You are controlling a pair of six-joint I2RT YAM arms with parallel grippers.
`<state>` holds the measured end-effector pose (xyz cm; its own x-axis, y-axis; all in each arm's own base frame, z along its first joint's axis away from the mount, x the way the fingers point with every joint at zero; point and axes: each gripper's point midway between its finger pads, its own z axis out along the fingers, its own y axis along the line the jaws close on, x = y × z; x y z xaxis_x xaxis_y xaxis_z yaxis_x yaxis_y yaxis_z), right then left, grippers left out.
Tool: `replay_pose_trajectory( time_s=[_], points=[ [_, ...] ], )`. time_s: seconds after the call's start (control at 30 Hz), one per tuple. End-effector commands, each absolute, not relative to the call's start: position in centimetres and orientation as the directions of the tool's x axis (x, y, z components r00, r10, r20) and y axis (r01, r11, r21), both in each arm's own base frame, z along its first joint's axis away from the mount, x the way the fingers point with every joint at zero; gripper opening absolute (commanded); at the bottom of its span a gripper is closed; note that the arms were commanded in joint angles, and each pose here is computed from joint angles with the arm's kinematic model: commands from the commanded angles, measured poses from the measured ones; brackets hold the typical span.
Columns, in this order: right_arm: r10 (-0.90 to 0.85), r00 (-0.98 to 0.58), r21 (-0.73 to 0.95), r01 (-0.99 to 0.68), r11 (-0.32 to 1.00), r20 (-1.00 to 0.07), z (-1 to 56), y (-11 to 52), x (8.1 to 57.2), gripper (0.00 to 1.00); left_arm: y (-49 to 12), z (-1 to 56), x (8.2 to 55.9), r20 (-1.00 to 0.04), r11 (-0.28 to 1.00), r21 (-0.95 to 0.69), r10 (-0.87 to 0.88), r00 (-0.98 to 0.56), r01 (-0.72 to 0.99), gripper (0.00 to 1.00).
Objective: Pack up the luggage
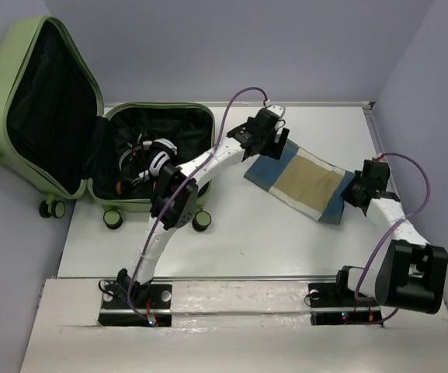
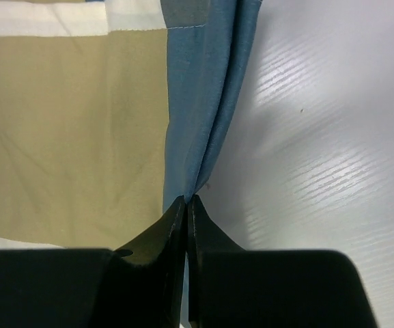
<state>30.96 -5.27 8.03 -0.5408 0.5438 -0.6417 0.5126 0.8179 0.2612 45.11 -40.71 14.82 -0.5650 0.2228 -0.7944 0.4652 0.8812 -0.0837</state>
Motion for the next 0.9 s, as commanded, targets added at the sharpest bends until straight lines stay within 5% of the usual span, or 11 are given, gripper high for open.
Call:
replay_pose_trajectory(
  time_s=[0.0,0.27,0.57,0.77,0.87],
  points=[
    [0.537,-0.511,0.303,0.473,0.828,-0.671,9.1,-4.9,32.3,0.07,-40.8,11.5,46.6,-0.731,0.873,-0.073,0.282,-0.621,0.482,0.99],
    [0.538,-0.513,0.364,0.405,0.838,-0.669,9.9,-3.5,32.9,0.07,-40.6,8.0,49.3,-0.713,0.883,-0.101,0.258,-0.653,0.459,0.98],
    [0.542,-0.501,0.393,0.377,0.838,-0.675,10.5,-3.0,33.1,0.07,-43.6,2.4,46.6,-0.638,0.828,-0.173,0.318,-0.702,0.533,0.91],
    [0.545,-0.497,0.404,0.368,0.837,-0.675,10.7,-2.8,33.3,0.07,-44.2,-0.4,45.2,-0.593,0.817,-0.223,0.320,-0.739,0.533,0.80],
    [0.544,-0.491,0.408,0.362,0.838,-0.681,11.1,-2.8,33.5,0.07,-44.6,-0.2,45.0,-0.596,0.805,-0.246,0.314,-0.739,0.540,0.67]
  ],
)
